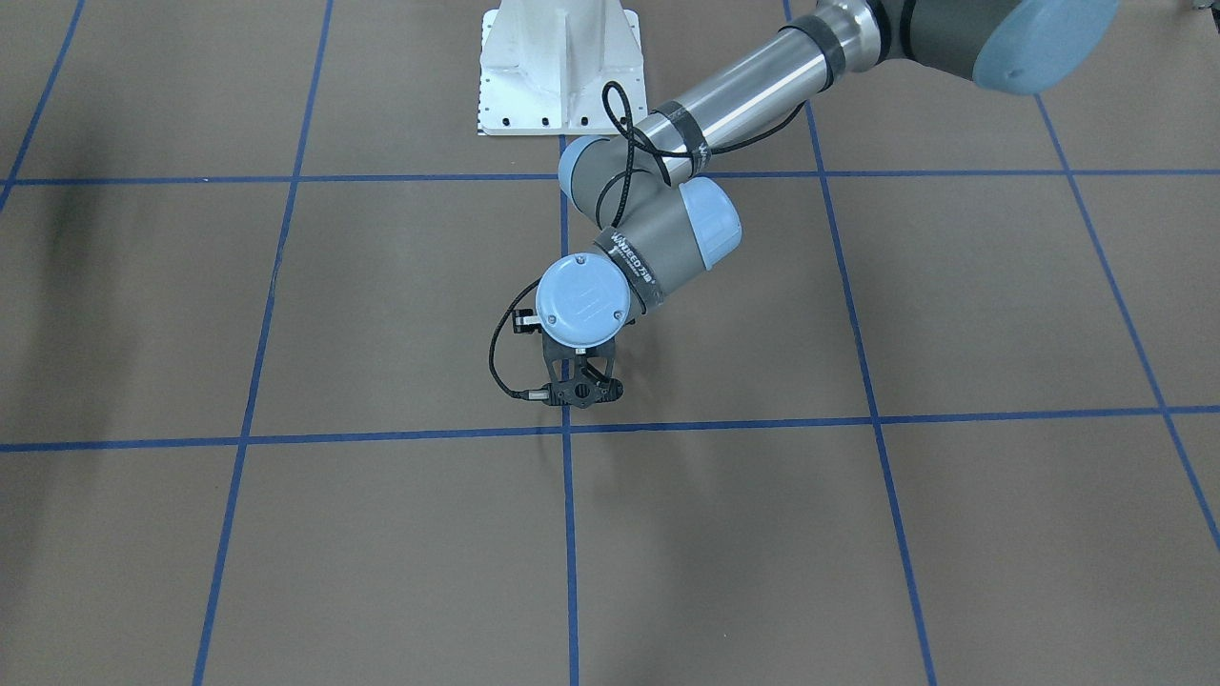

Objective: Place and press bell with both arms
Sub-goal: 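Carry the held bell with the left gripper toward the table centre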

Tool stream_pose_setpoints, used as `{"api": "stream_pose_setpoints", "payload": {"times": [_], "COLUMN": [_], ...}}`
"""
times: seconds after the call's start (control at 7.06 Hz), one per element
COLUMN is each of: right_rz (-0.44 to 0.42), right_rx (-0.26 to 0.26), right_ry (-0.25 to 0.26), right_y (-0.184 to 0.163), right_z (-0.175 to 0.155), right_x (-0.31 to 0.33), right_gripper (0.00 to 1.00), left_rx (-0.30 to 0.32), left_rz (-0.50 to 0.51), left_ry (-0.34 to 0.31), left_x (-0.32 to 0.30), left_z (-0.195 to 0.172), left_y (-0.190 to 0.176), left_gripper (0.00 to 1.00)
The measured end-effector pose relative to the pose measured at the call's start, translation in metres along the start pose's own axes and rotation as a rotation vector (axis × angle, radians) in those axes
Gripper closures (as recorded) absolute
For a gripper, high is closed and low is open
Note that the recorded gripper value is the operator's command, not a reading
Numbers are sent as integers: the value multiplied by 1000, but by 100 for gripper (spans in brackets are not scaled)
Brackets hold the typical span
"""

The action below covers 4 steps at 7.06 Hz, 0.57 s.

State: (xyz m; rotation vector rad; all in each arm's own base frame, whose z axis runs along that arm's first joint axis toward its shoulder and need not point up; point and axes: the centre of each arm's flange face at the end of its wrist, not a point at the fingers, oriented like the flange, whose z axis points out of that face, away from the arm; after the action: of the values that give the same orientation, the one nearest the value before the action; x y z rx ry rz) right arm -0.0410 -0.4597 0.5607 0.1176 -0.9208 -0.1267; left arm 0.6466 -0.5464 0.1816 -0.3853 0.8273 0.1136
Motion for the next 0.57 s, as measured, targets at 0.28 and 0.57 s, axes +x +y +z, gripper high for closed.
{"api": "stream_pose_setpoints", "payload": {"times": [0.28, 0.57], "right_rz": [0, 1], "right_rx": [-1, -1], "right_ry": [1, 2], "right_y": [0, 0], "right_z": [0, 0], "right_x": [0, 1], "right_gripper": [0, 0], "left_rx": [2, 14], "left_rz": [12, 25], "left_ry": [3, -2], "left_x": [3, 8], "left_z": [8, 16], "left_y": [3, 8], "left_gripper": [33, 17]}}
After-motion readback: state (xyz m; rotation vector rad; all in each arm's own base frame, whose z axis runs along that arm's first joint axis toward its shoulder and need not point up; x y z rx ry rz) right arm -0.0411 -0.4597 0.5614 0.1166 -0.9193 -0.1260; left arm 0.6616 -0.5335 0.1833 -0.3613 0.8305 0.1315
